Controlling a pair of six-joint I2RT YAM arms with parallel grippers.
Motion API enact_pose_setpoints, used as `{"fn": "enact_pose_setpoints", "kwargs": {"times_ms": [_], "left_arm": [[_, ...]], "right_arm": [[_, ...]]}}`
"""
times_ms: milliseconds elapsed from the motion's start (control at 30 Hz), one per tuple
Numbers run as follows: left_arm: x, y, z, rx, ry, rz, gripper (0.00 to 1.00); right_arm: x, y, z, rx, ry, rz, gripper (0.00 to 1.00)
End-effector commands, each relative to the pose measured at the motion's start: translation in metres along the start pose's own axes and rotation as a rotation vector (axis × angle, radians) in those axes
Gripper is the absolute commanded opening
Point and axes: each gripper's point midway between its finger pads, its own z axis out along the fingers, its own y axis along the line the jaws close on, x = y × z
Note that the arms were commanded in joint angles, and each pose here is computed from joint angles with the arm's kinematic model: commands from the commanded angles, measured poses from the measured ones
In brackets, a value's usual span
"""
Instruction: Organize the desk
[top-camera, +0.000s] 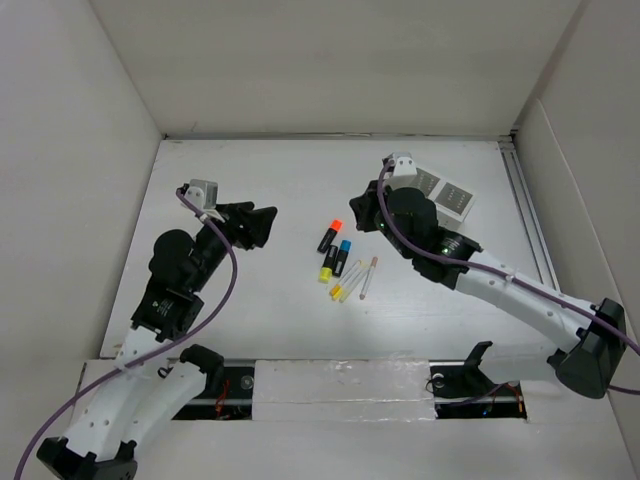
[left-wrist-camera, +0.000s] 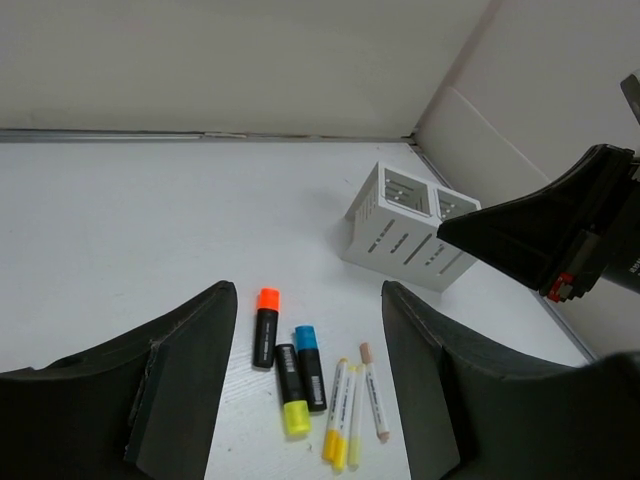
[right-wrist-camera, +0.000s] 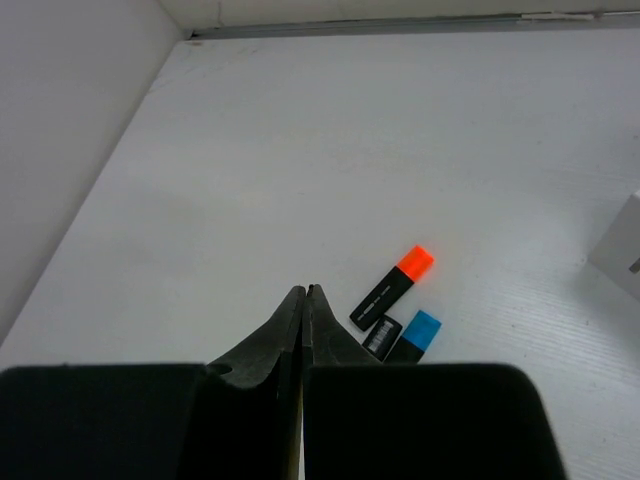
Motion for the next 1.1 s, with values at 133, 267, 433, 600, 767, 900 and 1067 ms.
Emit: {"fn": "enact_pose_setpoints", "kwargs": {"times_ms": [133,267,433,600,767,900,1067], "left_arm": [[-0.005,-0.008,0.007,0.042,-0.015,0.015,0.52],[-0.001,-0.003,0.012,0.016,0.001,0.005,0.45],[-0.004,-0.003,0.011,0.016,-0.012,0.008,0.35],[-0.004,-0.004,0.009,0.018,-0.013,0.005,0.34],[0.001,-0.003,0.014,0.017,0.014,-0.003,0.36],[-0.002,-0.005,0.011,0.026,-0.005,0.001,0.37],[-0.001,-0.009,0.01,0.047,0.001,-0.003,0.37]], "right_arm": [[0.008,-0.001,0.015,0.014,-0.011,-0.009,0.0],[0.03,-0.023,0.036,0.088,0.067,-0.023,0.09],[0.065,-0.049,0.063,0.175,0.178,-0.026,0.52],[0.11,-0.068,0.09,0.24,0.309,-0.054,0.67],[0.133,-0.066,0.113,0.252,0.376,-0.055,0.68],[0.148,-0.064,0.132,0.261,0.398,-0.035,0.66],[0.167,-0.073,0.151,0.299,0.42,-0.023,0.66]]}}
